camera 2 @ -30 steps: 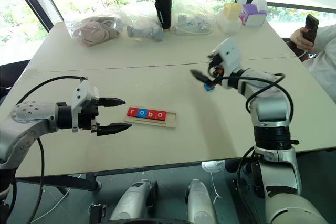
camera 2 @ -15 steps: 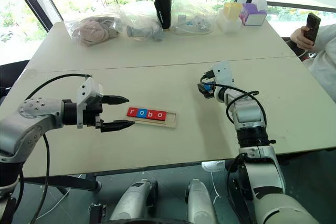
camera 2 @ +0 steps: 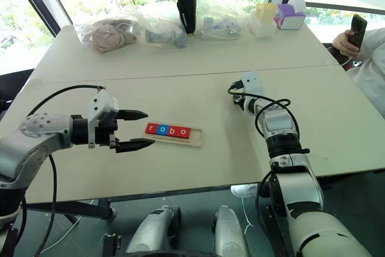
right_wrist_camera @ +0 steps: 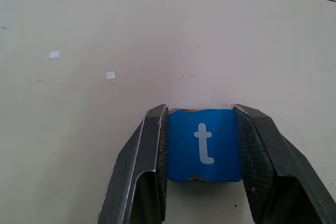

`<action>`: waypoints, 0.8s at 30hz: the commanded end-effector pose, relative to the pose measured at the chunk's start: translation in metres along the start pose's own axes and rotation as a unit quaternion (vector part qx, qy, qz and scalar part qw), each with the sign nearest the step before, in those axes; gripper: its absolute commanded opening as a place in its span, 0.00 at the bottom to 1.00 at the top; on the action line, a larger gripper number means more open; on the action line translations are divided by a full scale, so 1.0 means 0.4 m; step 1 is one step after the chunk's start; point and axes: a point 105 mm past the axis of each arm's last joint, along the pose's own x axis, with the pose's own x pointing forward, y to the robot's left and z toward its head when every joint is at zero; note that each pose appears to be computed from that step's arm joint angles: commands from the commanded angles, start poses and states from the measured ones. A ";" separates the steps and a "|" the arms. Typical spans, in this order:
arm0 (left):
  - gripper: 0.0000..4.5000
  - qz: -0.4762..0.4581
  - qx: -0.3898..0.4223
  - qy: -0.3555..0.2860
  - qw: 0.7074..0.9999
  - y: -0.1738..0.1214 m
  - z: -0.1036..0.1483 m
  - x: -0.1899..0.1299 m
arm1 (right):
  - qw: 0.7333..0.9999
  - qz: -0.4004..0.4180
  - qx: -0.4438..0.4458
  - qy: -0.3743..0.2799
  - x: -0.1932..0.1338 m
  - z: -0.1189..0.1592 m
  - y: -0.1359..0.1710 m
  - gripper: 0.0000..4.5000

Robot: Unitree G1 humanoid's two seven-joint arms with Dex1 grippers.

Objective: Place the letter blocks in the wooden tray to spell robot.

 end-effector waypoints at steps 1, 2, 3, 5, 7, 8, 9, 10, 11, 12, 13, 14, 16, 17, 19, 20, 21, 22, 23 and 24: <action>1.00 0.003 0.019 -0.015 1.000 -0.004 0.026 -0.007 | 0.999 -0.020 0.031 -0.040 -0.042 0.065 -0.014 0.27; 1.00 0.003 0.019 -0.015 1.000 -0.005 0.025 -0.008 | 0.998 -0.024 0.038 -0.044 -0.052 0.072 -0.016 0.27; 1.00 0.002 0.019 -0.015 1.000 -0.006 0.025 -0.008 | 0.997 -0.035 0.051 -0.049 -0.069 0.081 -0.022 0.27; 1.00 0.001 0.019 -0.015 1.000 -0.007 0.025 -0.009 | 0.992 -0.065 0.098 -0.050 -0.118 0.089 -0.031 0.27; 1.00 -0.002 0.019 -0.016 1.000 -0.009 0.026 -0.009 | 0.986 -0.085 0.140 -0.027 -0.166 0.063 -0.014 0.27; 1.00 -0.003 0.019 -0.016 1.000 -0.010 0.026 -0.008 | 0.984 -0.090 0.151 -0.015 -0.183 0.048 -0.003 0.27; 1.00 -0.005 0.019 -0.017 1.000 -0.010 0.026 -0.007 | 0.983 -0.092 0.161 -0.003 -0.197 0.034 0.011 0.27; 1.00 -0.007 0.019 -0.017 1.000 -0.010 0.027 -0.006 | 0.981 -0.092 0.168 0.013 -0.213 0.014 0.032 0.27; 1.00 -0.008 0.019 -0.018 1.000 -0.010 0.027 -0.005 | 0.980 -0.092 0.173 0.024 -0.223 0.003 0.046 0.27; 1.00 -0.010 0.020 -0.018 1.000 -0.008 0.027 -0.002 | 0.979 -0.088 0.181 0.037 -0.237 -0.014 0.074 0.27; 1.00 -0.013 0.021 -0.018 1.000 -0.006 0.027 0.001 | 0.978 -0.083 0.186 0.047 -0.248 -0.026 0.099 0.27; 1.00 -0.016 0.021 -0.019 0.999 -0.005 0.027 0.005 | 0.976 -0.084 0.192 0.053 -0.255 -0.033 0.118 0.27; 1.00 -0.023 0.023 -0.020 0.999 -0.006 0.028 0.010 | 0.974 -0.084 0.200 0.061 -0.260 -0.040 0.142 0.27; 1.00 -0.026 0.023 -0.020 0.999 -0.007 0.028 0.012 | 0.971 -0.086 0.213 0.065 -0.261 -0.046 0.152 0.27; 1.00 -0.029 0.023 -0.021 0.999 -0.007 0.028 0.016 | 0.968 -0.084 0.227 0.073 -0.260 -0.055 0.169 0.27; 1.00 -0.029 0.023 -0.021 0.999 -0.006 0.029 0.018 | 0.967 -0.080 0.230 0.075 -0.259 -0.058 0.177 0.27; 1.00 -0.029 0.023 -0.021 0.999 -0.005 0.028 0.019 | 0.967 -0.077 0.231 0.077 -0.258 -0.059 0.182 0.27; 1.00 -0.029 0.023 -0.020 0.999 -0.005 0.028 0.019 | 0.966 -0.075 0.233 0.078 -0.256 -0.060 0.185 0.27; 1.00 -0.029 0.024 -0.020 0.999 -0.004 0.028 0.019 | 0.966 -0.074 0.236 0.079 -0.255 -0.061 0.187 0.27; 1.00 -0.030 0.024 -0.020 0.999 -0.004 0.028 0.020 | 0.965 -0.073 0.238 0.080 -0.255 -0.062 0.188 0.27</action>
